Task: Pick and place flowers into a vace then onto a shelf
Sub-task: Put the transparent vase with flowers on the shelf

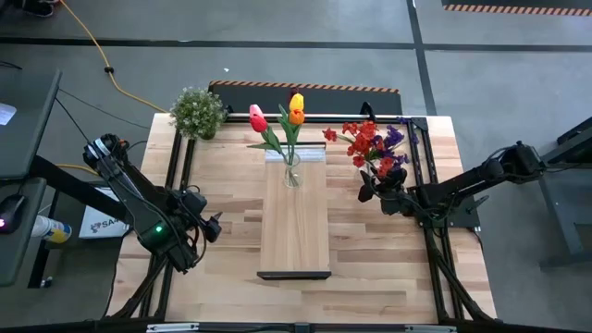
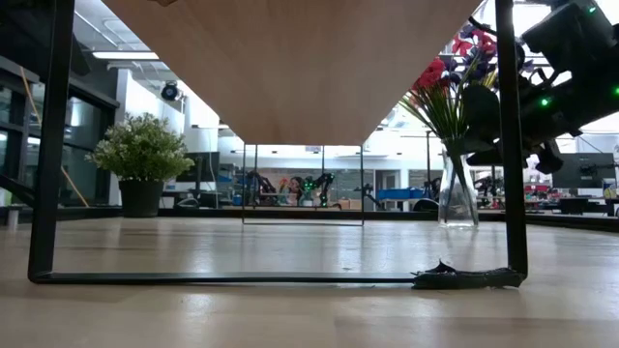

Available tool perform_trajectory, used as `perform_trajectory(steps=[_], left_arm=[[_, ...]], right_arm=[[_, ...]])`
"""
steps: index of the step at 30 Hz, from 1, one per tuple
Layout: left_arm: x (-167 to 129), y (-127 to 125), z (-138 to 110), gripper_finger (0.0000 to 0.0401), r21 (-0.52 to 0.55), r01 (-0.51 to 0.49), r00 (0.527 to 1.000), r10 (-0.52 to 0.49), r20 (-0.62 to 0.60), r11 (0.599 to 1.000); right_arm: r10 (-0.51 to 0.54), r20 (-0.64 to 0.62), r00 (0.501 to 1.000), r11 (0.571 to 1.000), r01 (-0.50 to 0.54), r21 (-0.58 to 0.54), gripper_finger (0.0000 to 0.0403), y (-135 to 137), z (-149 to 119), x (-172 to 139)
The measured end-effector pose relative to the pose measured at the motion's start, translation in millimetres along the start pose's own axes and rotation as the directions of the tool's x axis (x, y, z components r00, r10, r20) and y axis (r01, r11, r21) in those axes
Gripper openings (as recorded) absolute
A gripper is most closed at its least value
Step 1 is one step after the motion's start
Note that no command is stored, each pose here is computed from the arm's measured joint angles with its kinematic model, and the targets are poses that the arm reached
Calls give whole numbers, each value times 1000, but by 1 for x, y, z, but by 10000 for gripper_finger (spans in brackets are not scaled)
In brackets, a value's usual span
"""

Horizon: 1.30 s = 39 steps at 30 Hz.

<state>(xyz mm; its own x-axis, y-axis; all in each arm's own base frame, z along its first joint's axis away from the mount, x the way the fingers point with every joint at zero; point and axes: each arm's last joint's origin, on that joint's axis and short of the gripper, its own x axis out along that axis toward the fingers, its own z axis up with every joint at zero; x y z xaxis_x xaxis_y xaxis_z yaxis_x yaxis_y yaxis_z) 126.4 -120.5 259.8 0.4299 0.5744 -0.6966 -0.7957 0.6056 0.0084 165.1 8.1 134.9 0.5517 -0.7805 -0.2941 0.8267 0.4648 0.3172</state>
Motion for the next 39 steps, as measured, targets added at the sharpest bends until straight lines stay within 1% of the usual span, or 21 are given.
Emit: perform_trajectory(steps=[4,9,17,22,29,39], left_arm=[[0,0,0,390,1,-1,1000,1,1,1000],[0,0,0,392,1,-1,1000,1,1,1000],[0,0,0,392,1,-1,1000,1,2,1000],[0,0,0,390,1,-1,1000,1,2,1000],[0,0,0,391,1,0,1000,0,3,1000],[0,0,0,390,0,0,1000,0,2,1000]], right_arm=[[9,31,999,1000,-9,-9,190,3,3,0],[-9,59,998,999,11,-33,190,3,6,2],[-4,10,1000,999,5,-52,190,0,9,10],[-6,4,1000,998,6,-66,190,0,8,11],[10,-59,998,995,-16,-101,190,-2,4,10],[10,-58,998,995,-15,-98,190,-2,4,10]])
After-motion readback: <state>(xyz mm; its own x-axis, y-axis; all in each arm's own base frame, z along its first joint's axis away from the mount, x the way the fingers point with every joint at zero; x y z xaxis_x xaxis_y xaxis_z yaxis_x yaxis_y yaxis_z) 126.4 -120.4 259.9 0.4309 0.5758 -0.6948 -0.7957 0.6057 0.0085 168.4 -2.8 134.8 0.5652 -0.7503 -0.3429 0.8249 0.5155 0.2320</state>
